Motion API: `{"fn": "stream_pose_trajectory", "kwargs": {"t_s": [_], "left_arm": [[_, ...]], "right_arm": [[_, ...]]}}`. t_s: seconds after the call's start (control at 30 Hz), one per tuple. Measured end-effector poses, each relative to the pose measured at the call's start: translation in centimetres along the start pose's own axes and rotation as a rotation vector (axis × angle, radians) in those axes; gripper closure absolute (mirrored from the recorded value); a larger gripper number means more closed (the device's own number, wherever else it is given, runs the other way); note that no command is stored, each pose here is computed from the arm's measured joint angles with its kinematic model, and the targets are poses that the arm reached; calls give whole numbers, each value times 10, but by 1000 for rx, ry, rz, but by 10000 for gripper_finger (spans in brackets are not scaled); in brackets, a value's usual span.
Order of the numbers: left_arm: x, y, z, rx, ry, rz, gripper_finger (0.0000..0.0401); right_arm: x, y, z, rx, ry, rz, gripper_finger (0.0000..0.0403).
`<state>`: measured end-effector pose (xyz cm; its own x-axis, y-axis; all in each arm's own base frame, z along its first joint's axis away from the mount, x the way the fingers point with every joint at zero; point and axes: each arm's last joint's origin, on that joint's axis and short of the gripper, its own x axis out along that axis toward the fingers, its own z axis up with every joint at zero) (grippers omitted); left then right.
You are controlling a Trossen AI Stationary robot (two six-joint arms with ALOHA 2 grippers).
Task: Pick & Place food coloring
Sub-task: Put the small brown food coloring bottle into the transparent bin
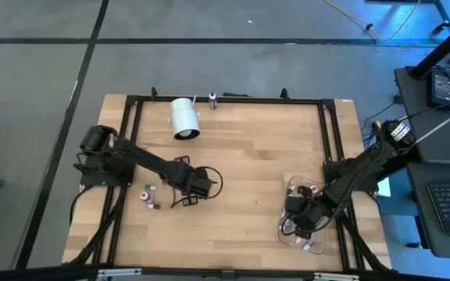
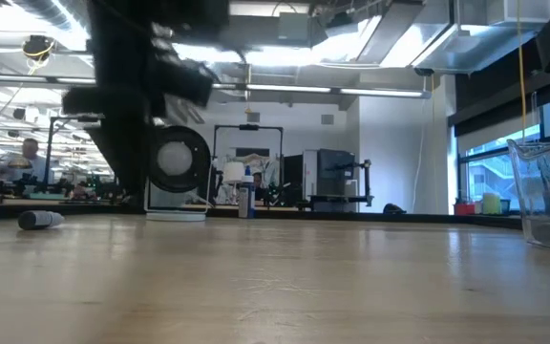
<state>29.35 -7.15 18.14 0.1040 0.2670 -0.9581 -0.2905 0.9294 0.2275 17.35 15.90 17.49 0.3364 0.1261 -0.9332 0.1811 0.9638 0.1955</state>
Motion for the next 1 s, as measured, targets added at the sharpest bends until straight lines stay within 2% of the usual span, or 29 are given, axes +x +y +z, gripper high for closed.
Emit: {"fn": "stream_pose_trajectory", "kwargs": {"t_s": [0.17,0.3,0.37,0.6,0.7,0.8,1.0], "left_arm": [[-27,13,-27,-110,-103,-66,237],[-39,21,-48,-203,-194,-208,237],[-40,25,-58,-261,-202,-234,237],[-17,44,-81,-656,-178,-158,237],[-4,47,-88,-768,-142,-130,237],[7,50,-95,-821,-103,-103,237],[12,50,-98,-818,-78,-103,237]], "right_arm": [[0,-1,1,-5,-30,-21,271],[0,-1,2,-14,-51,-37,271],[0,-2,2,-13,-52,-37,271],[1,-4,6,5,-56,-42,271],[1,-5,7,11,-57,-44,271],[1,-5,7,11,-59,-45,271],[1,-5,8,11,-68,-52,271]]}}
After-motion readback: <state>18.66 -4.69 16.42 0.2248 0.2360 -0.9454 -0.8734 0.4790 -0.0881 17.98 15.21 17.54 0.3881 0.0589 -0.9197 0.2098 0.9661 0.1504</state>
